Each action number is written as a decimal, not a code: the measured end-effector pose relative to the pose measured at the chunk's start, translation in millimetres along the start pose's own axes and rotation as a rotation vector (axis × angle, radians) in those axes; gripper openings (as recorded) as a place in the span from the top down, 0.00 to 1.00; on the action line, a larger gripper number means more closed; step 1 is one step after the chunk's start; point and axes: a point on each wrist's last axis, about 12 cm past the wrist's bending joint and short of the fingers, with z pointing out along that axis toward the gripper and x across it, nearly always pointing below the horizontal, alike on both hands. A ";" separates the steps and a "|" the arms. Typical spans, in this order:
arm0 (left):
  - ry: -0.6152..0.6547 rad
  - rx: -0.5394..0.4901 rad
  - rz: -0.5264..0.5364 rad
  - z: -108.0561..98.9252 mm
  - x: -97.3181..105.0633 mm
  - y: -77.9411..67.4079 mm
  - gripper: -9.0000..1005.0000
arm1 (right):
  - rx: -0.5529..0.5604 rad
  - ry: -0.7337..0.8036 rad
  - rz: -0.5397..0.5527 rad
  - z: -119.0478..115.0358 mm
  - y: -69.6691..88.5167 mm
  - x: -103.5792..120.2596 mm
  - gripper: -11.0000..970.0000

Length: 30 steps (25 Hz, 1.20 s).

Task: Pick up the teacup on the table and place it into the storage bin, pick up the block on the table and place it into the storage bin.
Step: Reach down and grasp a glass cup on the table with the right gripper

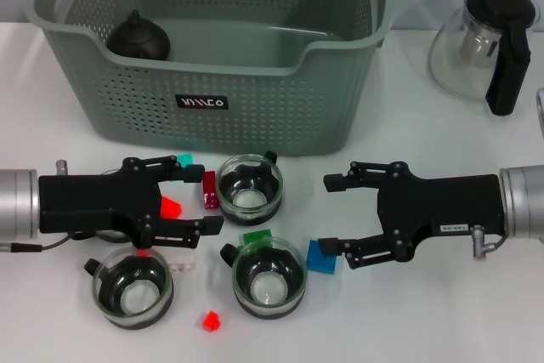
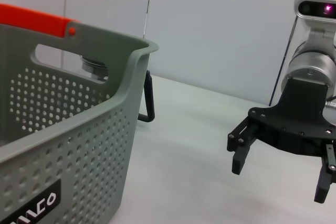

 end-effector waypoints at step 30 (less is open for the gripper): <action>-0.006 -0.006 -0.006 -7.6 -0.6 -1.6 0.14 | -0.099 0.021 -0.008 -16.2 -1.6 -20.7 0.05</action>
